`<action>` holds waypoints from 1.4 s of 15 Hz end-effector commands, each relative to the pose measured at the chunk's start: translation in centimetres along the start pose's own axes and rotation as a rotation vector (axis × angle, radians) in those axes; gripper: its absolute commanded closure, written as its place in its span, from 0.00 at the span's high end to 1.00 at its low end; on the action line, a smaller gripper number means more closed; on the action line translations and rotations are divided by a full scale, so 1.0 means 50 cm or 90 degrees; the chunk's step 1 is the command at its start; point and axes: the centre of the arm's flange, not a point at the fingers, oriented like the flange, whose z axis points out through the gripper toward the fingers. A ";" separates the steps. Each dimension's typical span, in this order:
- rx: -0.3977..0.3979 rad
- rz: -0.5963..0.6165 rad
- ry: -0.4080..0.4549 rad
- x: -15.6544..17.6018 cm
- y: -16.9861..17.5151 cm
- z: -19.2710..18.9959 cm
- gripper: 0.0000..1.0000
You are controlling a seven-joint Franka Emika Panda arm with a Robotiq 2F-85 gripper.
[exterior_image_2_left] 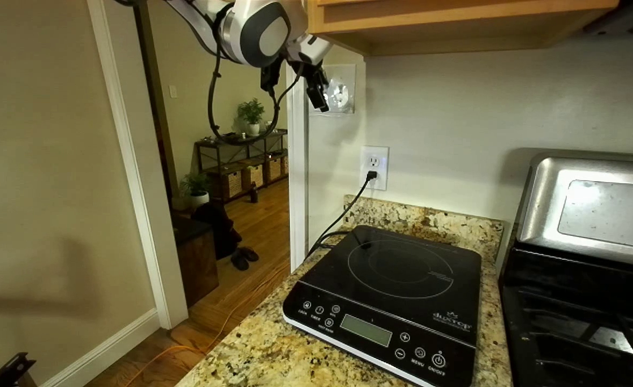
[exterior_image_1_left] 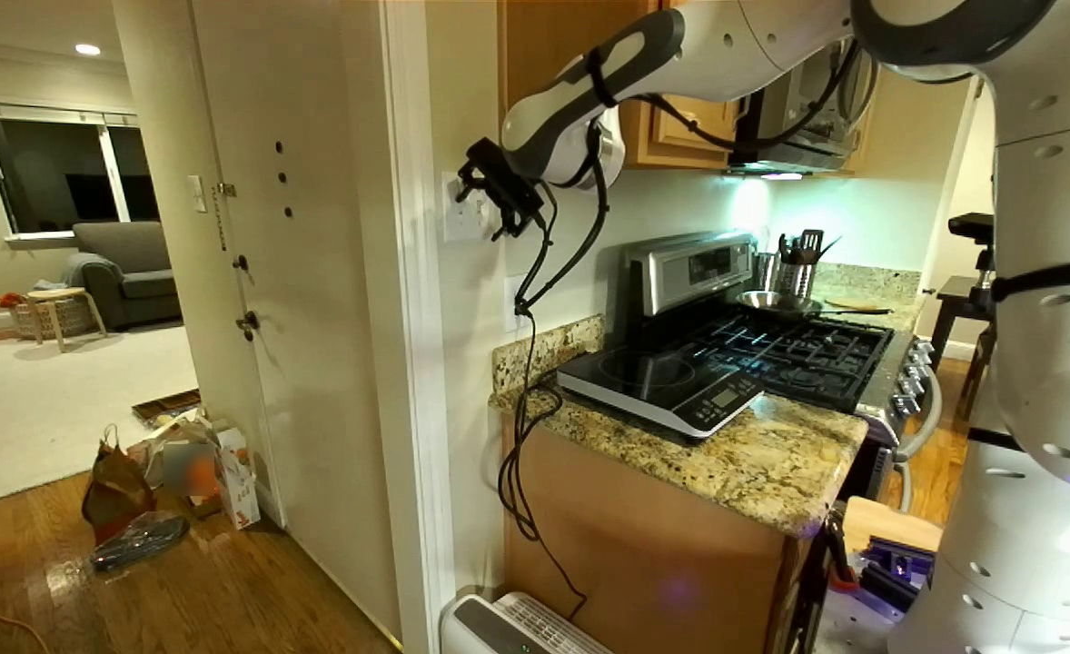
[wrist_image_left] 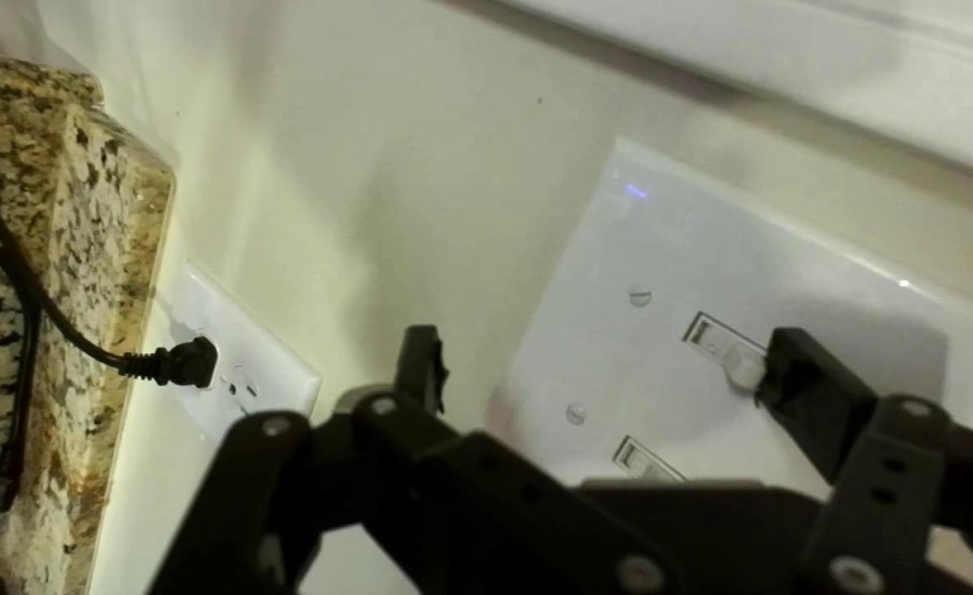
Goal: Turn off the left switch
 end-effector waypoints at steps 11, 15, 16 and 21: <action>-0.072 -0.003 -0.006 -0.008 0.037 0.022 1.00; -0.054 -0.033 -0.042 -0.032 0.031 -0.034 1.00; -0.049 -0.042 -0.052 -0.044 0.027 -0.048 1.00; -0.083 -0.112 -0.128 -0.105 0.024 -0.118 1.00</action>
